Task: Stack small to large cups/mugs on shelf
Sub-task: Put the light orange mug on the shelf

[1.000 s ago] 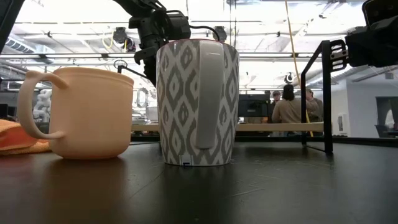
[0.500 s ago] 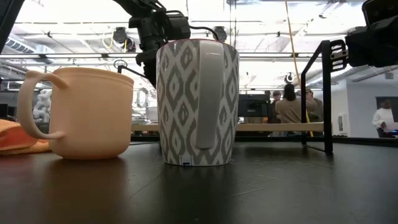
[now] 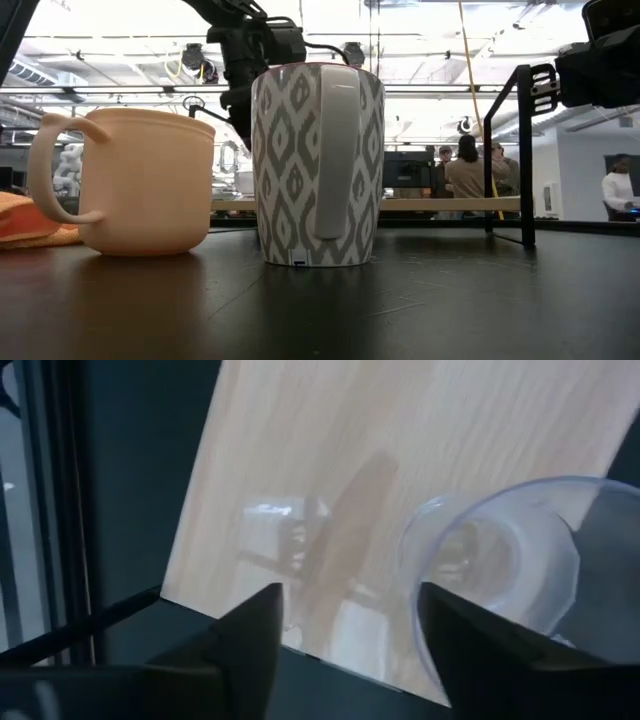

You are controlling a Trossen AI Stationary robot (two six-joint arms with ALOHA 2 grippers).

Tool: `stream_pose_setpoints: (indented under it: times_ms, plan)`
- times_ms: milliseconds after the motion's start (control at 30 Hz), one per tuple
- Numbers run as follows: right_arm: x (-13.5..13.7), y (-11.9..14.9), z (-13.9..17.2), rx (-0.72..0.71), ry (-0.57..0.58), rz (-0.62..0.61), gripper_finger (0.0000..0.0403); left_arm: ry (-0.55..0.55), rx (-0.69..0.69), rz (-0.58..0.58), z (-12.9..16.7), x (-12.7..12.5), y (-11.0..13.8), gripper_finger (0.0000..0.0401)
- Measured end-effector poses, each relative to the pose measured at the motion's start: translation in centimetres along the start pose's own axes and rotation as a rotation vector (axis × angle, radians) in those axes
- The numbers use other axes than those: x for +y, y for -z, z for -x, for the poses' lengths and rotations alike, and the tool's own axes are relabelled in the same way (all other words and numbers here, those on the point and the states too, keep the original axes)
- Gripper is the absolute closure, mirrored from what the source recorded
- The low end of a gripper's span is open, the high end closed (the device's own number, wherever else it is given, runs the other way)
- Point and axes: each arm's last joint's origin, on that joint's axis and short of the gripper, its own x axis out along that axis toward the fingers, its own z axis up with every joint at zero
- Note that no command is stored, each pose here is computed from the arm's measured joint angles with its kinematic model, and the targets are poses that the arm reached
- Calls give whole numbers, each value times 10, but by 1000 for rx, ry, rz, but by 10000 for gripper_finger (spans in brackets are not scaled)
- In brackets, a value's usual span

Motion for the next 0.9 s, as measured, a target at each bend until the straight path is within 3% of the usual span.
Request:
stream_pose_setpoints:
  times_ms: [167,367,700,900]
  plan:
    - [0,0,0,0,0,-1,403,0,-3,3,1,-2,-1,121]
    - [0,0,0,0,0,-1,403,35,-60,-17,18,-7,-14,97]
    - [0,0,0,0,0,1,403,70,-92,-41,87,-28,-32,82]
    - [0,0,0,0,0,0,403,110,-120,-86,129,-48,-36,104]
